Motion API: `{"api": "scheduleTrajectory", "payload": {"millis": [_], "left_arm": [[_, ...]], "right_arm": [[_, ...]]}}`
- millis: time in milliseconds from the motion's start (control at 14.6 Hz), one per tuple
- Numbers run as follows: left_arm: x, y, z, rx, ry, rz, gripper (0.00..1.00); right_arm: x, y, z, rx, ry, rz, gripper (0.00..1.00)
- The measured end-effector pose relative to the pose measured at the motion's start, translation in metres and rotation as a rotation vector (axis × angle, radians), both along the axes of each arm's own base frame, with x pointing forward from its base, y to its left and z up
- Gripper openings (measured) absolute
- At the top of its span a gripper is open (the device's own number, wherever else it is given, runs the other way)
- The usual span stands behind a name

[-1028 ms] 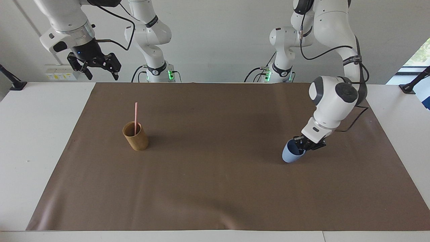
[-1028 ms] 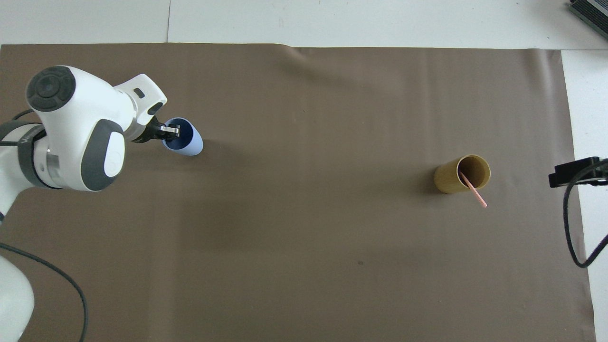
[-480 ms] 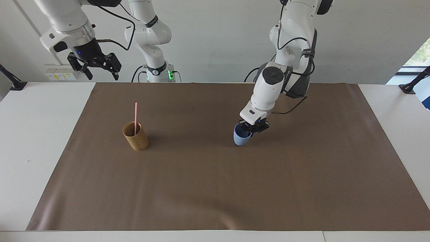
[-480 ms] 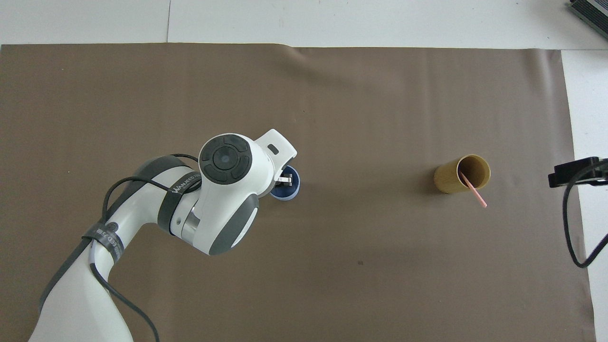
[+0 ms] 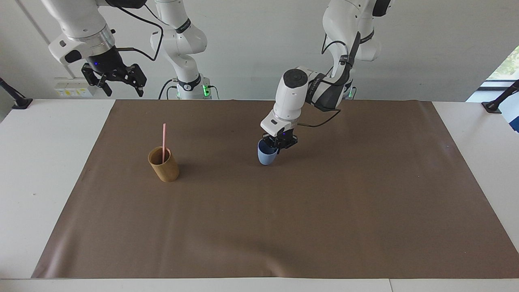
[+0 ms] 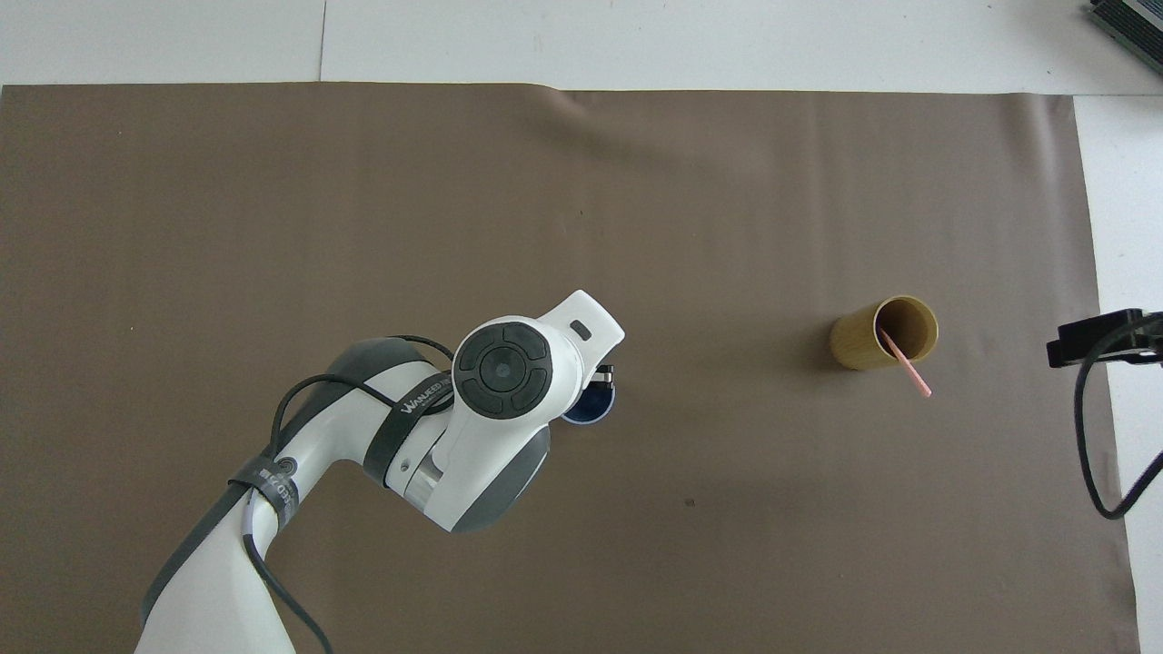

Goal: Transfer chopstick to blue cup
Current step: 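Slide the blue cup with the left gripper toward the table center, then release the cup and retract the left gripper while the right gripper reaches out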

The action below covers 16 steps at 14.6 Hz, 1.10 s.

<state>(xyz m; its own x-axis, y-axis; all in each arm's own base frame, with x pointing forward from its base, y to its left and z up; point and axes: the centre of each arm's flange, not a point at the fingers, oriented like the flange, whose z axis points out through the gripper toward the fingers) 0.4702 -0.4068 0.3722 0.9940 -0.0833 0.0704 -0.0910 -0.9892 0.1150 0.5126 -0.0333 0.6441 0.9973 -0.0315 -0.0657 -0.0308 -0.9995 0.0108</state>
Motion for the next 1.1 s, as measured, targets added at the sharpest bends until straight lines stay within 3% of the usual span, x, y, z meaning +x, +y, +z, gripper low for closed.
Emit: {"api": "scheduleTrajectory", "payload": {"millis": [343, 548, 823, 960, 1097], "left_arm": [[0.012, 0.016, 0.040, -0.027, -0.048, 0.033, 0.99], [0.024, 0.062, 0.078, 0.001, -0.038, 0.054, 1.00], [0.037, 0.142, 0.115, 0.066, 0.017, 0.027, 1.00], [0.049, 0.181, 0.127, 0.073, 0.011, 0.000, 1.00], [0.063, 0.218, 0.151, 0.066, -0.028, -0.007, 1.00]], "right_arm": [[-0.002, 0.000, -0.001, 0.001, -0.001, 0.000, 1.00], [-0.002, 0.000, -0.004, 0.001, 0.004, 0.000, 1.00], [-0.001, 0.002, -0.010, 0.000, 0.007, -0.020, 1.00], [0.002, 0.003, -0.021, -0.001, 0.008, -0.035, 1.00], [0.003, 0.005, -0.035, -0.001, 0.022, -0.049, 1.00]]}}
